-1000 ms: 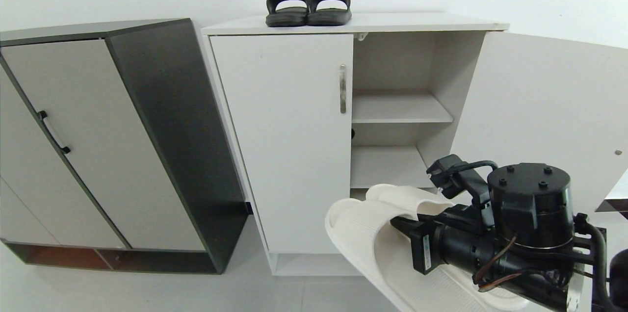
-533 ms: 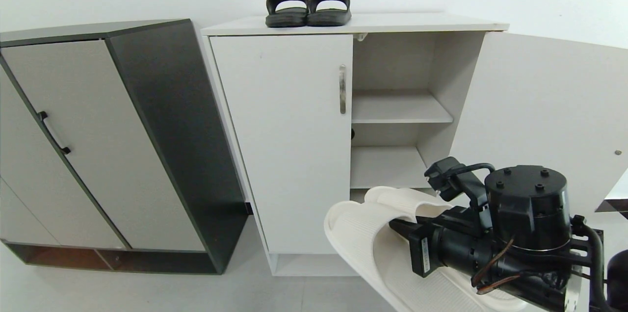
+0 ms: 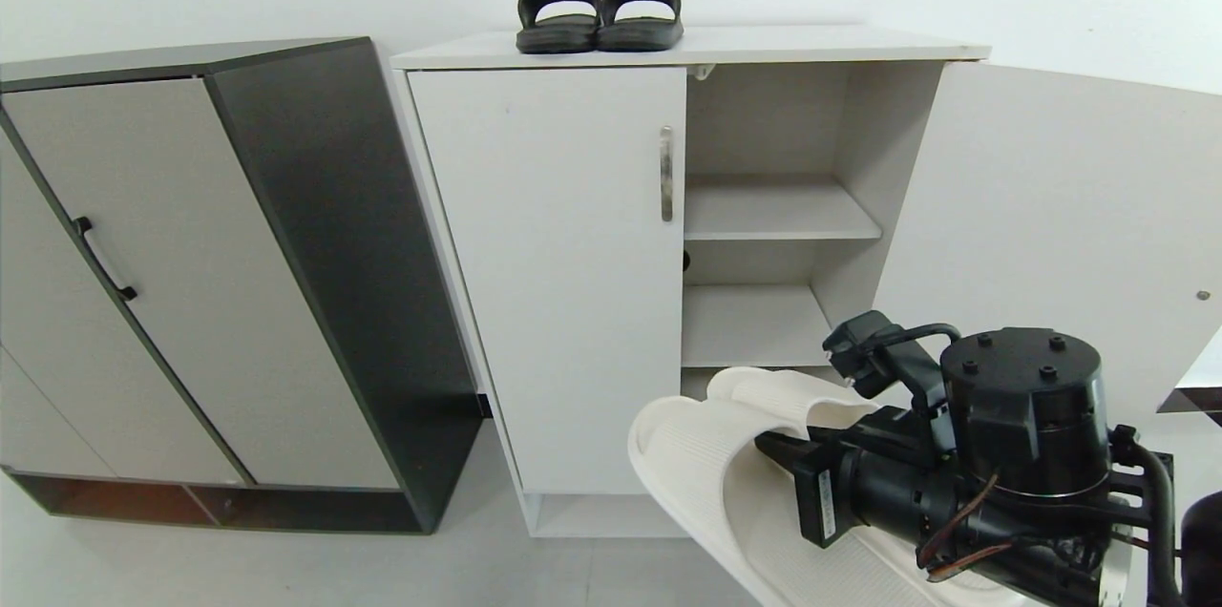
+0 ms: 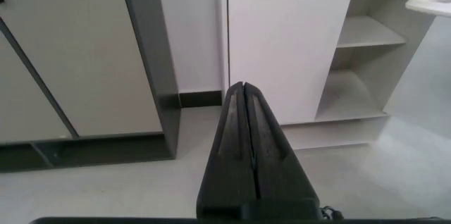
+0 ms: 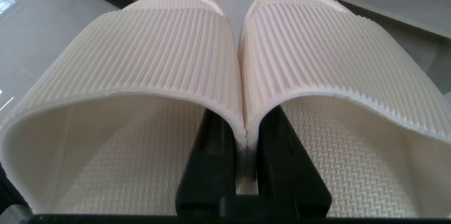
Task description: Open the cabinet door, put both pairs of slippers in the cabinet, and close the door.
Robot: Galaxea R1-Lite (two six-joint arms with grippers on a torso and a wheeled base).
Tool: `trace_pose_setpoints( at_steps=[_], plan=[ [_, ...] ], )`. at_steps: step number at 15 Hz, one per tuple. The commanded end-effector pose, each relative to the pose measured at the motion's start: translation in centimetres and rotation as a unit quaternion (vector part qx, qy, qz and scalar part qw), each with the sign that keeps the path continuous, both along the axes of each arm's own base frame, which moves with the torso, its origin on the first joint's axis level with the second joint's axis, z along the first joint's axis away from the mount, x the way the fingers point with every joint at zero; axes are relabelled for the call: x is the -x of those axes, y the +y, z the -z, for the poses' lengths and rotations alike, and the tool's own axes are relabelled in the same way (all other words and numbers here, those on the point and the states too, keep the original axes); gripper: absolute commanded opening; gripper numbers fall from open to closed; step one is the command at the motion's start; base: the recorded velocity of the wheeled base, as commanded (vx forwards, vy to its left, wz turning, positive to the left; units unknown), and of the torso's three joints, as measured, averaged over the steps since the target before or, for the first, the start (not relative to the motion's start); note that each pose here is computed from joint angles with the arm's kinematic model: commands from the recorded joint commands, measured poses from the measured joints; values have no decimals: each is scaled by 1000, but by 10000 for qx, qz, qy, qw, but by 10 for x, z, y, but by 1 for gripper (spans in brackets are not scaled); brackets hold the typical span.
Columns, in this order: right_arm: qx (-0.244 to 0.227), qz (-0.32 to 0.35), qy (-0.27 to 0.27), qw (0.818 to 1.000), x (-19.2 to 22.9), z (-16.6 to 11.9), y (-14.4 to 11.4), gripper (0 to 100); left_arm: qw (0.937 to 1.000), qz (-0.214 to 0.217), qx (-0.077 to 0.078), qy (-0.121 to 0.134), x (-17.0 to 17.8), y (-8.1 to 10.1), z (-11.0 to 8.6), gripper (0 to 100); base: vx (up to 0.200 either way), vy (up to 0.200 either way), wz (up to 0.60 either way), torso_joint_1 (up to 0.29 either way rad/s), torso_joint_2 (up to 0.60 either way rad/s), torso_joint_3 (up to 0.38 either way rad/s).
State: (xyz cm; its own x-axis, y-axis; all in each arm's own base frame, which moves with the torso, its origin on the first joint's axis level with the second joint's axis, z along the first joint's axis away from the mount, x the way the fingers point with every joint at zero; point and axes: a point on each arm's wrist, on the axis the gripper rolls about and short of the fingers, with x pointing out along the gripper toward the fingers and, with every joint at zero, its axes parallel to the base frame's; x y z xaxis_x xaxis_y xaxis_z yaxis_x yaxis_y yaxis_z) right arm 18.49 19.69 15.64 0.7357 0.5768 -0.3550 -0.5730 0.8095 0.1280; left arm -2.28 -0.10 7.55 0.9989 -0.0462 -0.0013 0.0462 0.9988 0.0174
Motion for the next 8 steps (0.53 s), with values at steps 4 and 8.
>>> trace_pose_setpoints(
  at_steps=[4,8],
  plan=[
    [41,136,9,9999,-7,3,7,0,10000,-1,3,9,0,0,0,0,0,0,0,0,0,0],
    [86,614,-128,9980,-11,3,21,0,10000,-1,3,9,0,0,0,0,0,-200,0,5,-1,2]
  ],
)
